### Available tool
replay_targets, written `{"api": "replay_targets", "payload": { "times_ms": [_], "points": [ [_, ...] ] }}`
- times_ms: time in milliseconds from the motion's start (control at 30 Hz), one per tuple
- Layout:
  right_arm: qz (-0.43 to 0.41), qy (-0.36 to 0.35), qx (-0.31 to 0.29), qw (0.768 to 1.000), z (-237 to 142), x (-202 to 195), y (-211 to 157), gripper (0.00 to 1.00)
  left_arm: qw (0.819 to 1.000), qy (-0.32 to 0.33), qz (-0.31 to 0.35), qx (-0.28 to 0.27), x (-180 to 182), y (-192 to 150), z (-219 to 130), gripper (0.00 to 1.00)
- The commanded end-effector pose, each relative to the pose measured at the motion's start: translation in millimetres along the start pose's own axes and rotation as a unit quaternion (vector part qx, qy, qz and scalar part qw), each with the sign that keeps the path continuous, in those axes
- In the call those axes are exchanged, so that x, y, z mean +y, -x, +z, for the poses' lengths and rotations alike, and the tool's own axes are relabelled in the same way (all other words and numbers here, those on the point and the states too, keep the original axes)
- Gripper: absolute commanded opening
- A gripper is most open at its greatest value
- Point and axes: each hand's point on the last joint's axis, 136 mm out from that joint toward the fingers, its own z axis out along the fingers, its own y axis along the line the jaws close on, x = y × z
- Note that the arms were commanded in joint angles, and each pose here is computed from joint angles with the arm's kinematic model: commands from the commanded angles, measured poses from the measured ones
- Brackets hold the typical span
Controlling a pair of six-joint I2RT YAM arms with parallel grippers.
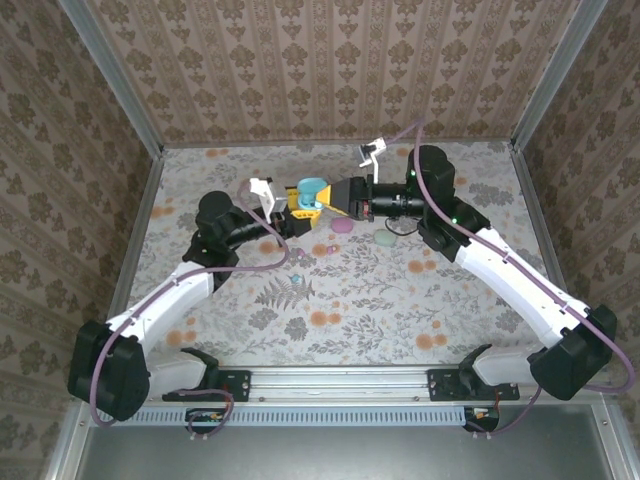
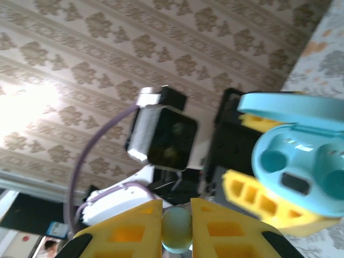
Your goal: Insert the wireless bluetooth earbuds into the charging case
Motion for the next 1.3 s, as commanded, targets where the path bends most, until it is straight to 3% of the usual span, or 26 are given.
{"api": "replay_targets", "payload": {
  "times_ms": [0,667,1267],
  "points": [
    [-0.045,-0.045,-0.020,0.998,-3.1,-4.1,3.2,0.19,0.999,-0.023,0.035,-0.014,-8.0,16.5,5.1,0.32],
    [-0.046,-0.056,-0.071,0.995,10.9,-12.4,16.6,0.18,0.999,-0.024,0.018,-0.020,-9.6,21.8,12.3,0.33],
    [-0.037,-0.110,-0.066,0.991,25.5,-45.3,9.5,0.18,0.999,-0.008,0.012,-0.033,-4.6,27.6,11.3,0.34]
  ]
}}
